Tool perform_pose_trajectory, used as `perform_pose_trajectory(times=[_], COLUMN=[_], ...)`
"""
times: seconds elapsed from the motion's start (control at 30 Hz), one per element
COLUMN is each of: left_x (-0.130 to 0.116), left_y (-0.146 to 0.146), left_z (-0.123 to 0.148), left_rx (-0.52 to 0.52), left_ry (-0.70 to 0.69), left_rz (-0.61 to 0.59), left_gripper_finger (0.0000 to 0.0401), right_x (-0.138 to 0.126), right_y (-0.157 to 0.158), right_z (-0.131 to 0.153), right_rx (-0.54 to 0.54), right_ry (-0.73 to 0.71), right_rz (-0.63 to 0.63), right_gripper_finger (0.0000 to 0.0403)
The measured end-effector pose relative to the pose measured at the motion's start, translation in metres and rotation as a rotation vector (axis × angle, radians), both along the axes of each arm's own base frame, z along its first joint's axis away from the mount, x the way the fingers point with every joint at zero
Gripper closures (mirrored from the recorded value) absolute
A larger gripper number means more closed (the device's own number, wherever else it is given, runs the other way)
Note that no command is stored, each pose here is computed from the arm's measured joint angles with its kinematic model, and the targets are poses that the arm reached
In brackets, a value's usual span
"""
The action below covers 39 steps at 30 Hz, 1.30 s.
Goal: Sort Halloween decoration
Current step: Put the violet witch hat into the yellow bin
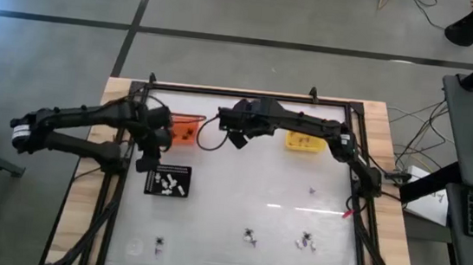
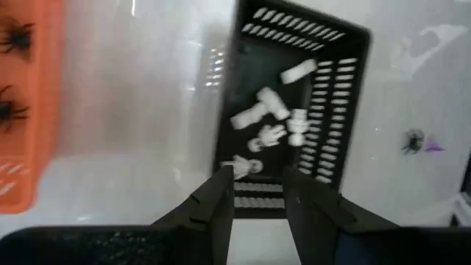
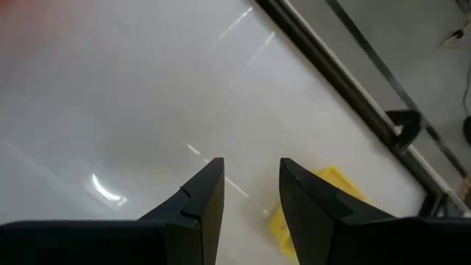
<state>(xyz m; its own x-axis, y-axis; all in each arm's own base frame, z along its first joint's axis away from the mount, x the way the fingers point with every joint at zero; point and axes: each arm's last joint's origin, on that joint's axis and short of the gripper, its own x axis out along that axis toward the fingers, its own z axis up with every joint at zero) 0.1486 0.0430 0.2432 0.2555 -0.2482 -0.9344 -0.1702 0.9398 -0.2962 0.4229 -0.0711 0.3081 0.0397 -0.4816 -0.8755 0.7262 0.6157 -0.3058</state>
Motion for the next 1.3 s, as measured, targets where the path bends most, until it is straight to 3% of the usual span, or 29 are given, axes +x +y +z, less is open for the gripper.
perform_pose_trajectory(times=[0.27,0.47,0.6,0.97,1.3], left_x=[0.014,0.018,0.021,0.028,0.048], left_y=[-0.045,-0.096,-0.129,-0.202,-0.238], left_z=[0.011,0.014,0.01,-0.029,-0.055], left_rx=[-0.108,-0.17,-0.153,-0.183,-0.196], left_ry=[0.002,-0.022,-0.035,0.13,0.125], left_rz=[-0.029,-0.111,-0.106,-0.122,-0.162], left_gripper_finger=[0.0303,0.0296,0.0288,0.0278,0.0278], right_x=[-0.009,-0.021,-0.031,-0.046,-0.046], right_y=[-0.031,-0.054,-0.063,-0.067,-0.068], right_z=[0.005,0.015,0.026,0.047,0.047], right_rx=[-0.006,-0.011,-0.017,-0.033,-0.033], right_ry=[0.068,0.058,0.034,-0.018,-0.018], right_rz=[0.067,0.033,0.006,-0.012,-0.015], right_gripper_finger=[0.0282,0.0282,0.0282,0.0282,0.0282])
